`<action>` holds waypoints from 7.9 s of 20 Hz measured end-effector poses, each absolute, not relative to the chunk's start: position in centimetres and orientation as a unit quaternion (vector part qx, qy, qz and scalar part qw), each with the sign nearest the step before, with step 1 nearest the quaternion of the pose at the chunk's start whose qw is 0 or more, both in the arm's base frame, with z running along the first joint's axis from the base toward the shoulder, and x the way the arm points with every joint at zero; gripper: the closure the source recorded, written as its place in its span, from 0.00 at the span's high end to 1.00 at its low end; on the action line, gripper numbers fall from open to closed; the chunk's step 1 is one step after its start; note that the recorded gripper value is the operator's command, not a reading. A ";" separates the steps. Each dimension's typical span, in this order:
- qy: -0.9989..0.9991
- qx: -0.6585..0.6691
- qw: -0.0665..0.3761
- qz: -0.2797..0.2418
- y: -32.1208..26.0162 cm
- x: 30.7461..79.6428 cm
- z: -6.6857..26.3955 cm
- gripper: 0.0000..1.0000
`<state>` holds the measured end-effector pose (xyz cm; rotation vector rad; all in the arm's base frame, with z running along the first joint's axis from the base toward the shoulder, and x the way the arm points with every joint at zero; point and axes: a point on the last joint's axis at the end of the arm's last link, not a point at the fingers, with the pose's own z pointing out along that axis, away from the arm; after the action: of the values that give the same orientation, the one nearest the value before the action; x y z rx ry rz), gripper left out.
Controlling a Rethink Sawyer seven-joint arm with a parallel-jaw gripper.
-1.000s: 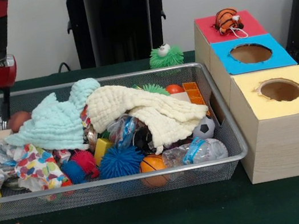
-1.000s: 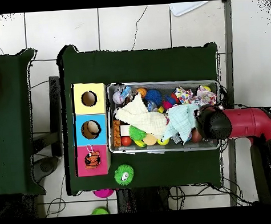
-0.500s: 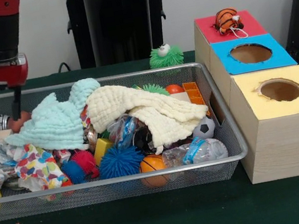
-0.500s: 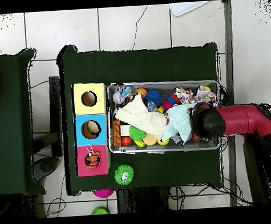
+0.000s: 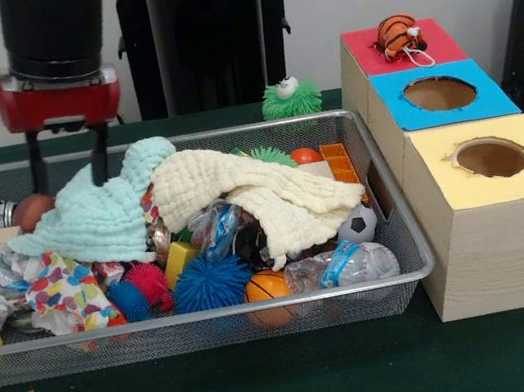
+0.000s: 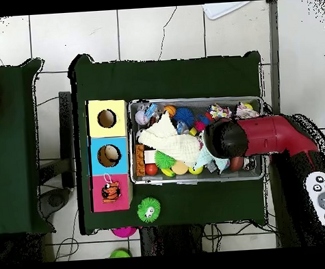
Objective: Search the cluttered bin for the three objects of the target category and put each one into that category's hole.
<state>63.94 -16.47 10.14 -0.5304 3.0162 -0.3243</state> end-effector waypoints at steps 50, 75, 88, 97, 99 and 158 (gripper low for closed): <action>0.968 -0.223 -0.014 -0.110 -0.1 61.8 8.5 1.00; 0.964 -0.232 0.011 -0.130 -2.0 59.3 1.9 0.00; 0.971 -0.205 0.010 -0.123 -3.0 59.5 1.9 0.00; 0.979 -0.159 0.018 -0.126 -8.7 59.9 3.2 0.00; 0.982 -0.140 0.023 -0.128 -11.1 59.9 3.8 0.00; 0.980 -0.127 0.040 -0.150 -26.6 61.6 8.3 1.00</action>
<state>61.64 -26.59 8.34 -0.3886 3.0008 -0.4605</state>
